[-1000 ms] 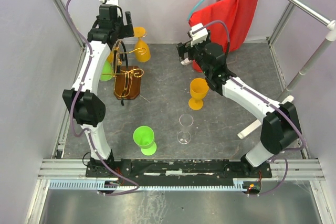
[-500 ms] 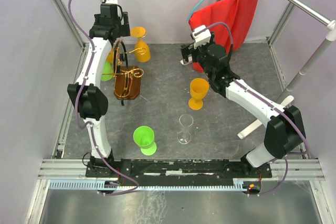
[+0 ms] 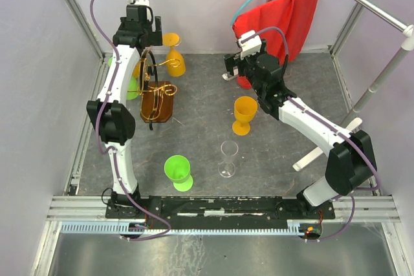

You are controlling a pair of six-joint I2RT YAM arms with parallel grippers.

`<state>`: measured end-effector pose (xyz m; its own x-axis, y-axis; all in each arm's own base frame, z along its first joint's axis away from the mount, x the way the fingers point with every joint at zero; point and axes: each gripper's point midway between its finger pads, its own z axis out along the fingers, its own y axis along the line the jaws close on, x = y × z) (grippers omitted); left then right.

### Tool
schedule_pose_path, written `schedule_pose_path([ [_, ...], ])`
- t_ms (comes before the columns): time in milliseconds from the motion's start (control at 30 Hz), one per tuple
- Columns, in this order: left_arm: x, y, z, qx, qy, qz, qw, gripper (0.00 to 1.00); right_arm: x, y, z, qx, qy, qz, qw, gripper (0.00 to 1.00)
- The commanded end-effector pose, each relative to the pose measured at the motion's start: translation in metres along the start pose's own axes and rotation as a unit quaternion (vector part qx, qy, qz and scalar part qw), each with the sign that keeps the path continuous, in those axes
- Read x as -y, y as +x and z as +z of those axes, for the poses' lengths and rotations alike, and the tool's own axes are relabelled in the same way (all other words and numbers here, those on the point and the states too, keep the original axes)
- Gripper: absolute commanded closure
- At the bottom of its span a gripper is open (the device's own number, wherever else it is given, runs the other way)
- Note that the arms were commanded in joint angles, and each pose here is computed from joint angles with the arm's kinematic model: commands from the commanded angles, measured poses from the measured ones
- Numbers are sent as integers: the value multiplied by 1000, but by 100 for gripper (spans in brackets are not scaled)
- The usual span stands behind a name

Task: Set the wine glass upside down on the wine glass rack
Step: Turn the wine glass upside down at the wine rack.

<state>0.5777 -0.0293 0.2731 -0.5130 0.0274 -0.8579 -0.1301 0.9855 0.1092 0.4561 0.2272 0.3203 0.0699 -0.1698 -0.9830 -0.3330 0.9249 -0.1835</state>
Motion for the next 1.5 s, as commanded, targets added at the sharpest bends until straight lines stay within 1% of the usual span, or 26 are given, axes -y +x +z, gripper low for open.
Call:
schedule_pose_path([
  [0,11,-23,-5,38,42,18,998,1,10,-21,-5,28,17,10,999,0],
  [733,57,-23,8,71,150,27,986,1,11,-20,-10,23,21,31,999,0],
  [1067,81,-20,-1,89,222,28,971,1,8,-17,-9,21,14,33,999,0],
  [1267,80,-11,-14,89,231,41,968,1,6,-15,-8,19,11,33,999,0],
  [1467,68,-10,-27,94,213,44,972,1,3,-13,-6,18,4,37,999,0],
])
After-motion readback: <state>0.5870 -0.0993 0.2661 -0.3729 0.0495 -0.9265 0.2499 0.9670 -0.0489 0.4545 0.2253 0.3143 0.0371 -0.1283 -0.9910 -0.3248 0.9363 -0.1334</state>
